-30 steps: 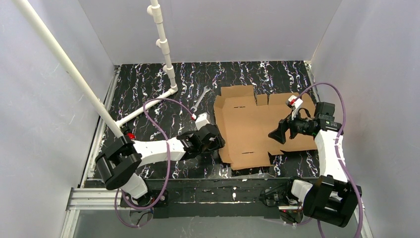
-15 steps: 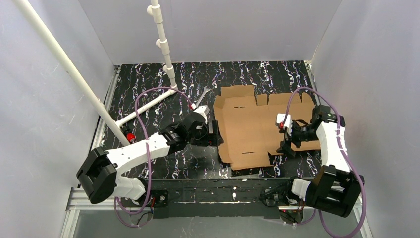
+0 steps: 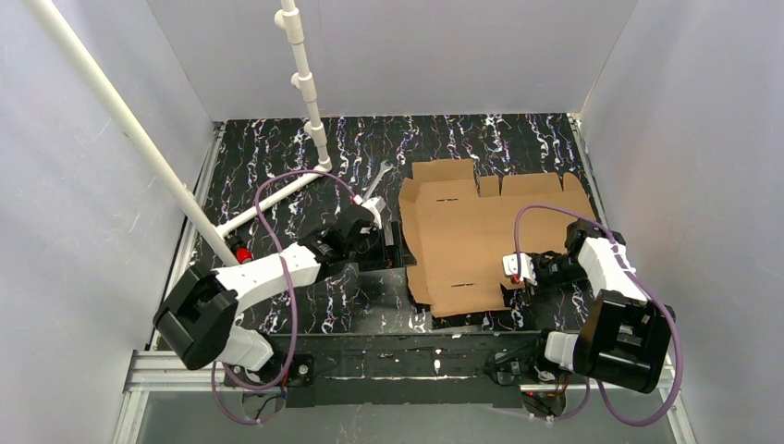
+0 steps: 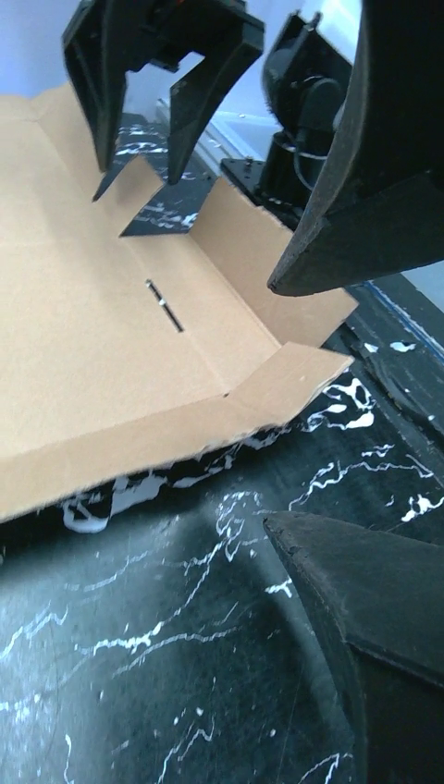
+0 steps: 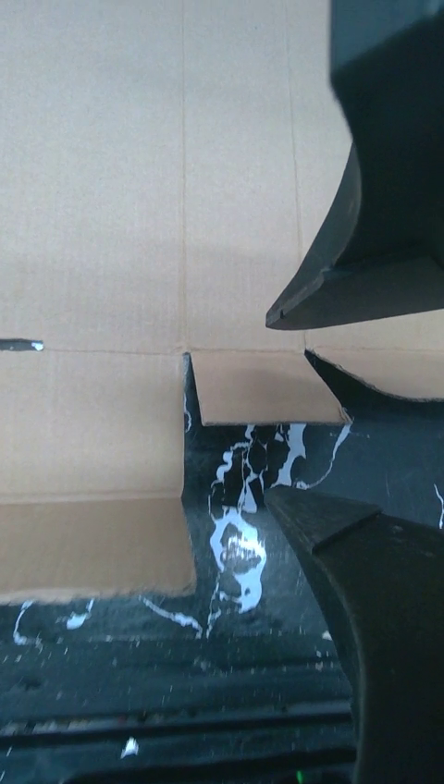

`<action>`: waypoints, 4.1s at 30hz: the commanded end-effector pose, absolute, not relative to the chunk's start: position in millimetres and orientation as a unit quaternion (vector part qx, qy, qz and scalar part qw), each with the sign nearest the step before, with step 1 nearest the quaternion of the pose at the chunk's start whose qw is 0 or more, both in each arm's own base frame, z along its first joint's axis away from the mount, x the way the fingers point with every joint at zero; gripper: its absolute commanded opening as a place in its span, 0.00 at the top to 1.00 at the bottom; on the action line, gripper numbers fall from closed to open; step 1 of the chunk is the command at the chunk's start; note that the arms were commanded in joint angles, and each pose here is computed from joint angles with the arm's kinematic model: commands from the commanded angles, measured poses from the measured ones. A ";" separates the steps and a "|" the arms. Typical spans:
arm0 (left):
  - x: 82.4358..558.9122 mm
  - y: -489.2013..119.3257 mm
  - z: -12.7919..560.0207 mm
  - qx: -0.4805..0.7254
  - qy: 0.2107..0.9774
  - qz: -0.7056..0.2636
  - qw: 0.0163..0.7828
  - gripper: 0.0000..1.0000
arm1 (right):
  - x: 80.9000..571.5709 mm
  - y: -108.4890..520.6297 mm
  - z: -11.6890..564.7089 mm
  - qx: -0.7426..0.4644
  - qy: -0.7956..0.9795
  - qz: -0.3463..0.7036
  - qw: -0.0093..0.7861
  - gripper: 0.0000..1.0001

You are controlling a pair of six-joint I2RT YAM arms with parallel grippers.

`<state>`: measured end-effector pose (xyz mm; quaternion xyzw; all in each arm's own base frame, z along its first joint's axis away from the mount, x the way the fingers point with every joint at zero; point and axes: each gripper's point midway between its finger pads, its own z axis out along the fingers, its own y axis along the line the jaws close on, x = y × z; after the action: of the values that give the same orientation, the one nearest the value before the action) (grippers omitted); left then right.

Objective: Fold the paper box

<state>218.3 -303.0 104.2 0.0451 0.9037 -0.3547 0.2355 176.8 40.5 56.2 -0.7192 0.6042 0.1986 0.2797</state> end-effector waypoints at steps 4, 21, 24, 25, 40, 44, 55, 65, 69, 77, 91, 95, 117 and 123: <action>241.9 -313.5 96.6 0.007 0.912 -0.352 0.211 0.19 | 190.0 44.8 45.0 -0.787 0.512 0.168 0.300 0.43; 294.2 -316.2 43.0 -0.062 0.939 -0.268 0.207 0.66 | 198.2 57.4 42.6 -0.806 0.462 0.177 0.325 0.83; 298.8 -321.0 49.6 -0.062 0.932 -0.282 0.219 0.89 | 203.1 57.0 43.4 -0.808 0.457 0.175 0.327 0.85; 298.2 -319.7 51.1 -0.063 0.932 -0.282 0.220 0.97 | 205.3 56.7 44.3 -0.809 0.456 0.173 0.328 0.85; 283.6 -272.0 76.6 -0.015 0.931 -0.225 0.286 1.00 | 217.7 95.1 57.1 -0.803 0.459 0.209 0.318 0.82; 300.1 -271.1 92.1 0.068 0.934 -0.178 0.302 1.00 | 210.2 121.9 72.0 -0.775 0.486 0.245 0.321 0.60; 311.9 -268.7 141.9 0.294 0.883 -0.131 0.343 1.00 | 274.2 143.0 204.0 -0.609 0.631 0.267 0.400 0.11; 314.4 -272.2 220.9 0.408 0.800 -0.134 0.419 1.00 | 389.4 140.2 290.1 -0.524 0.681 0.239 0.453 0.04; 317.4 -271.7 254.1 0.426 0.776 -0.126 0.449 1.00 | 411.6 143.2 287.9 -0.491 0.710 0.267 0.428 0.02; 317.3 -266.3 286.1 0.452 0.750 -0.109 0.469 1.00 | 424.9 121.4 321.1 -0.457 0.714 0.234 0.476 0.02; 316.0 -261.5 305.9 0.457 0.737 -0.105 0.487 1.00 | 412.2 109.2 305.3 -0.424 0.711 0.291 0.480 0.03; 315.5 -263.1 310.7 0.453 0.736 -0.113 0.491 1.00 | 410.9 126.8 286.3 -0.442 0.709 0.305 0.458 0.08; 315.0 -256.8 299.2 0.381 0.770 -0.203 0.470 1.00 | 430.9 129.5 286.6 -0.463 0.693 0.287 0.472 0.99; 304.7 -258.9 287.2 0.315 0.784 -0.292 0.447 1.00 | 433.6 134.1 296.8 -0.466 0.699 0.267 0.472 0.99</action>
<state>320.7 -254.0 268.0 0.3658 0.7919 -0.2081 0.4425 428.6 128.3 272.4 -0.4538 0.7117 0.2863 0.4534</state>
